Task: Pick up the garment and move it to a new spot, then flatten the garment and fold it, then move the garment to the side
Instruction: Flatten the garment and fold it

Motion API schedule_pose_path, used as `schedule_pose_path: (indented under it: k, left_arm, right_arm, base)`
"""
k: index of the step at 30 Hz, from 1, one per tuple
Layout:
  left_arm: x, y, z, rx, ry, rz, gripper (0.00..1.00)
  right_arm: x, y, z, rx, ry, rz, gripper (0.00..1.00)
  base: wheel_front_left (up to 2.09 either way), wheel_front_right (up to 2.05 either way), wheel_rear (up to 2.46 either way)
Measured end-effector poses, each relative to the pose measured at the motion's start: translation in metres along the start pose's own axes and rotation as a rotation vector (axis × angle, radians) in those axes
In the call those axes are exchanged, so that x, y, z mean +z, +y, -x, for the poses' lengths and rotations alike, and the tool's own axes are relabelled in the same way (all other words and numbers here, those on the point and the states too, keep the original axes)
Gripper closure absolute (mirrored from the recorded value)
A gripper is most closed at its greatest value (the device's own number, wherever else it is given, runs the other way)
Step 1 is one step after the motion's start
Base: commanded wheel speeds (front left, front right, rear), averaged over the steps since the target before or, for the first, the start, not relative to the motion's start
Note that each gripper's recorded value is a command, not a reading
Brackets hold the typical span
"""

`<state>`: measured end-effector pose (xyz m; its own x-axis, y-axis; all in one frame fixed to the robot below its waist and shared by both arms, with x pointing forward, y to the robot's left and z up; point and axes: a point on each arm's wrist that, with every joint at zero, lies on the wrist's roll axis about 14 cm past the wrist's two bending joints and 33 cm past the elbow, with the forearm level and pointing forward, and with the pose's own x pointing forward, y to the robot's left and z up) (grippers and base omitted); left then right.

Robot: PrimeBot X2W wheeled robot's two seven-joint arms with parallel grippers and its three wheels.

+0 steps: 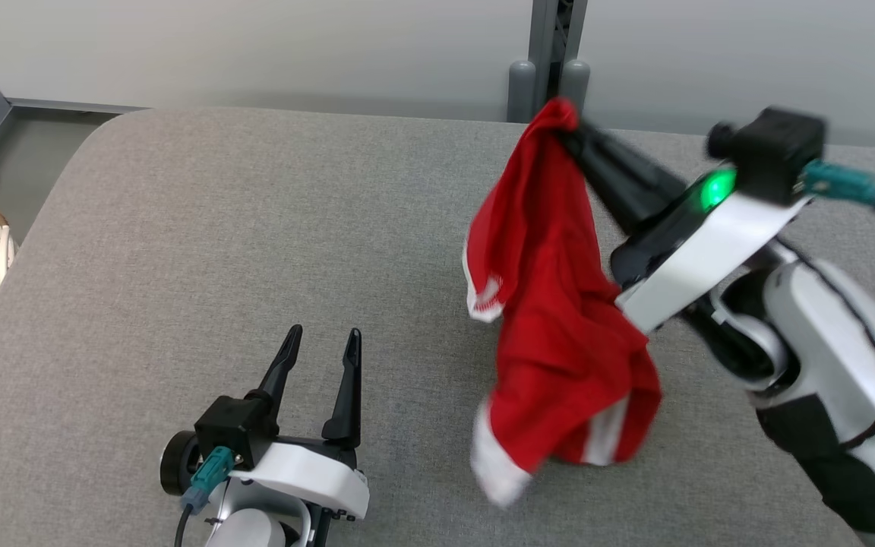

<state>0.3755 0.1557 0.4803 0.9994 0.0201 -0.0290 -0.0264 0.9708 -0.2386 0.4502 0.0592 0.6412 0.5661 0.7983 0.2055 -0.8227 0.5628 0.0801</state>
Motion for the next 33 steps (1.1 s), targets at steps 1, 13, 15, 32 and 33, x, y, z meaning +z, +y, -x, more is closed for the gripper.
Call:
schedule_pose_path:
  k: [1, 13, 15, 32, 33]
  left_arm:
    - [0.000, 0.001, 0.001, 0.003, -0.001, 0.001, 0.00]
    - [-0.008, 0.005, -0.001, 0.016, 0.023, -0.002, 0.00]
    - [-0.011, 0.003, -0.003, 0.008, 0.031, -0.005, 0.00]
    - [-0.014, -0.024, -0.023, -0.078, 0.034, -0.015, 0.00]
    - [-0.012, -0.026, -0.023, -0.083, 0.029, -0.014, 0.00]
  right_arm:
    - [0.009, -0.007, -0.002, -0.023, -0.034, -0.018, 1.00]
    - [-0.078, -0.159, 0.092, -0.604, 0.051, -0.264, 1.00]
    - [-0.102, -0.174, 0.116, -0.694, 0.099, -0.292, 1.00]
    - [-0.146, -0.204, 0.200, -0.947, 0.259, -0.282, 0.00]
    - [-0.139, -0.204, 0.197, -0.936, 0.240, -0.259, 0.00]
  base:
    - [0.00, 0.00, 0.00]
    - [0.00, 0.00, 0.00]
    - [0.00, 0.00, 0.00]
    - [0.00, 0.00, 0.00]
    - [0.00, 0.00, 0.00]
